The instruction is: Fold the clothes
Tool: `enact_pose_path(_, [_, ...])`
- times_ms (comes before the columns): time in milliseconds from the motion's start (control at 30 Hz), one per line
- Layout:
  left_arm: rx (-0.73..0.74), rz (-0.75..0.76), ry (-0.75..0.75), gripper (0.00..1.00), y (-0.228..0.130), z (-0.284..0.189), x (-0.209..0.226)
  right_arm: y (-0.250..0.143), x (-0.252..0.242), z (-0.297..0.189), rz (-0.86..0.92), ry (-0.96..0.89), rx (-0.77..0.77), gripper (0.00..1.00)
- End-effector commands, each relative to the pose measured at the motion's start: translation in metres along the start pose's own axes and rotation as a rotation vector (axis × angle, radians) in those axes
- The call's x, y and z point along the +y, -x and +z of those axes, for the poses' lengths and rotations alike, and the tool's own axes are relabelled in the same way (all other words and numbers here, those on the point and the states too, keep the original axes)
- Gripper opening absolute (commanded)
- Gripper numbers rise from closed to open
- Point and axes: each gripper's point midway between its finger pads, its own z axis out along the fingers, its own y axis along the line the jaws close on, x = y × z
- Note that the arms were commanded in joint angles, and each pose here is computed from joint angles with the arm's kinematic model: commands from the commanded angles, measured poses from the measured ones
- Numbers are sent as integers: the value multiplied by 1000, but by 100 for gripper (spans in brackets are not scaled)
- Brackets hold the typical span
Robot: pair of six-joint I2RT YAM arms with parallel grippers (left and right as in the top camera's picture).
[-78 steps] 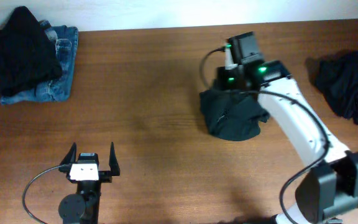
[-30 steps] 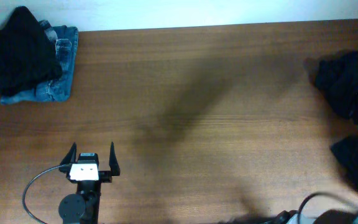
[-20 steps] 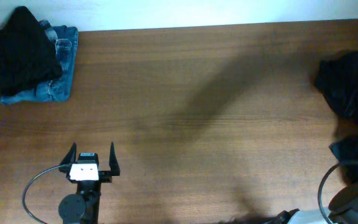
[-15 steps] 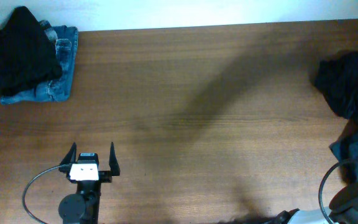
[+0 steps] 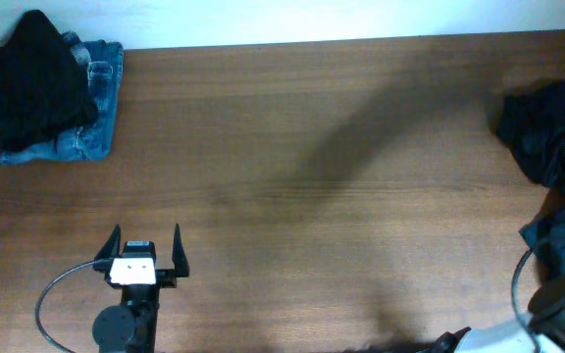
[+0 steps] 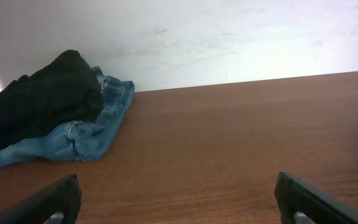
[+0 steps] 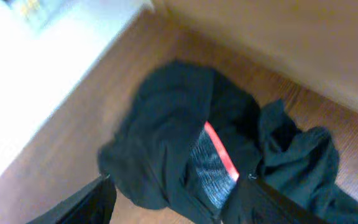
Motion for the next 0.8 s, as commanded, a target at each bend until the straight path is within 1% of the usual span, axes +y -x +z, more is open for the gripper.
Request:
enact_pose_path(0, [0, 12, -5, 99, -1, 0, -1, -31, -12, 39, -36, -21, 120, 64])
enact_pose_path(100, [1, 12, -5, 99, -1, 0, -1, -51, -21, 60, -24, -39, 187, 63])
enact_pose_path(267, [1, 12, -5, 99, -1, 0, -1, -67, -32, 78, -17, -73, 235, 63])
enact_pose_path(400, [0, 12, -5, 99, -1, 0, -1, -72, -40, 82, -19, -109, 249, 63])
enact_pose_path(533, [1, 12, -5, 99, -1, 0, -1, -73, -55, 81, -29, -195, 248, 63])
enact_pose_path(667, [0, 12, -5, 99, -1, 0, -1, -74, -55, 82, -57, -187, 255, 63])
enact_pose_path(767, [0, 12, -5, 99, -1, 0, -1, -76, -47, 84, -51, -139, 259, 63])
